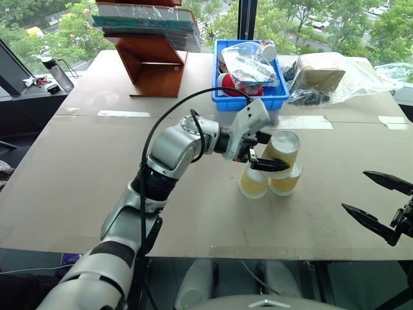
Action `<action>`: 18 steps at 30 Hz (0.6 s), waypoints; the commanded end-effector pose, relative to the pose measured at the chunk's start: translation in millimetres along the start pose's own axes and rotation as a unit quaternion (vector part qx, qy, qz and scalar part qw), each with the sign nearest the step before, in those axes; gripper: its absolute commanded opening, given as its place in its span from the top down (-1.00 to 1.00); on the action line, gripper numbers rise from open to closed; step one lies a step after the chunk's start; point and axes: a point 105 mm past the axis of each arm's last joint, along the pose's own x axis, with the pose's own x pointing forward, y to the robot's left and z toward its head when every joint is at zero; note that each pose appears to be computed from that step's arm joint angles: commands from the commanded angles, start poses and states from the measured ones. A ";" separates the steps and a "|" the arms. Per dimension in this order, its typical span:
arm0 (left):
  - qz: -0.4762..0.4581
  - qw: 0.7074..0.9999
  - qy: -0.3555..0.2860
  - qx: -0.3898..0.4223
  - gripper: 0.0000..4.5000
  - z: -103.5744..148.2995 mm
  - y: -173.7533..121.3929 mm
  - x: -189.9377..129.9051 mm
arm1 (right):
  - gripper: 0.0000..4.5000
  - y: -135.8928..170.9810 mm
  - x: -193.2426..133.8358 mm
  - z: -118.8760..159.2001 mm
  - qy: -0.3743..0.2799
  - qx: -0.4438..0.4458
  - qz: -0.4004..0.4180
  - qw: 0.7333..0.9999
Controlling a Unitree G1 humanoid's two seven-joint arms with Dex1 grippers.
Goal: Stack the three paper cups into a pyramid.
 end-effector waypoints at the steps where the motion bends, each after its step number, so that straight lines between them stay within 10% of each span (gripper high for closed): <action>1: -0.008 1.000 -0.018 0.015 -0.99 17.3 -5.0 -7.7 | -1.00 0.2 -1.5 9.2 -0.012 -0.016 -0.004 1.000; 18: 0.074 0.991 -0.112 0.028 -0.99 8.0 -9.2 -93.3 | -1.00 -3.9 4.4 7.9 -0.013 -0.016 0.014 1.000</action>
